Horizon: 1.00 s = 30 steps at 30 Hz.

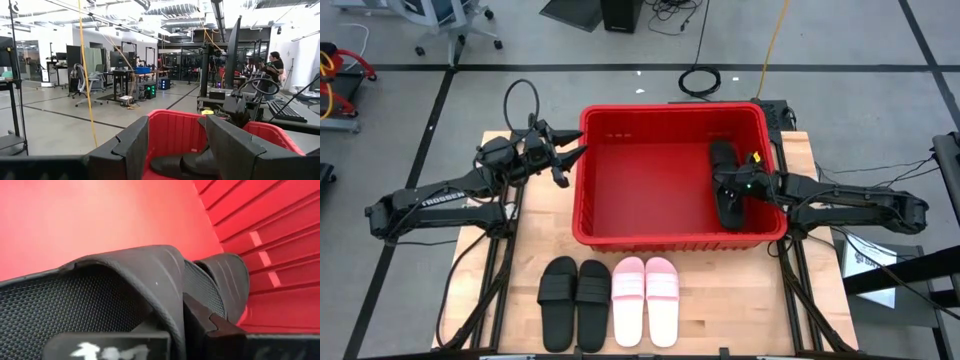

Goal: Pick and place slides into bin
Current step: Put the black slide into the red bin

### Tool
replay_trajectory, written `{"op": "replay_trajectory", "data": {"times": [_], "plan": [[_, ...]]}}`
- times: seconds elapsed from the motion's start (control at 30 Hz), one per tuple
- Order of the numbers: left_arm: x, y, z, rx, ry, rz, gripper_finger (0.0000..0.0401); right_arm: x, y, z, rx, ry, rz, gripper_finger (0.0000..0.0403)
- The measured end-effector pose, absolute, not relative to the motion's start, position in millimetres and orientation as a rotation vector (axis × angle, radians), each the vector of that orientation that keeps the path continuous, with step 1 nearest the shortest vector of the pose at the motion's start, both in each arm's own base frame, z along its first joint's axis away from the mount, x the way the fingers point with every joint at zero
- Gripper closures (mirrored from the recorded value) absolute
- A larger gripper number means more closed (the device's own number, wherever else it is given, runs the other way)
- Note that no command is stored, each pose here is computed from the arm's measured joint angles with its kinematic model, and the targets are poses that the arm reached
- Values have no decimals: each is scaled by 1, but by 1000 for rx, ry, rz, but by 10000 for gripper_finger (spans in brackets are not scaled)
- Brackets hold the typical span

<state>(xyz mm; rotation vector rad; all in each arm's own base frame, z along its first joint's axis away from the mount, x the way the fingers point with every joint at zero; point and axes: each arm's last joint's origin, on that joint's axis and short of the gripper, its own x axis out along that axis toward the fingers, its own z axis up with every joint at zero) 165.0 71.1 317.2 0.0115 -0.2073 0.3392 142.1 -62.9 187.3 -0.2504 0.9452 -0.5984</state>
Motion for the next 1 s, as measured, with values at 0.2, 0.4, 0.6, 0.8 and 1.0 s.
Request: {"op": "replay_trajectory", "data": {"times": [0.2,0.4,0.6,0.8,1.0], "plan": [[165,71,317,8,-208,339,199,142,-63,186,-255,926,-607,395],[165,71,317,3,-208,338,199,135,-61,165,-247,975,-599,394],[165,71,317,-5,-209,338,199,133,-61,156,-225,967,-610,394],[165,71,317,-20,-212,335,199,134,-61,157,-181,938,-636,394],[165,71,317,-30,-213,329,199,137,-62,164,-68,879,-679,394]]}}
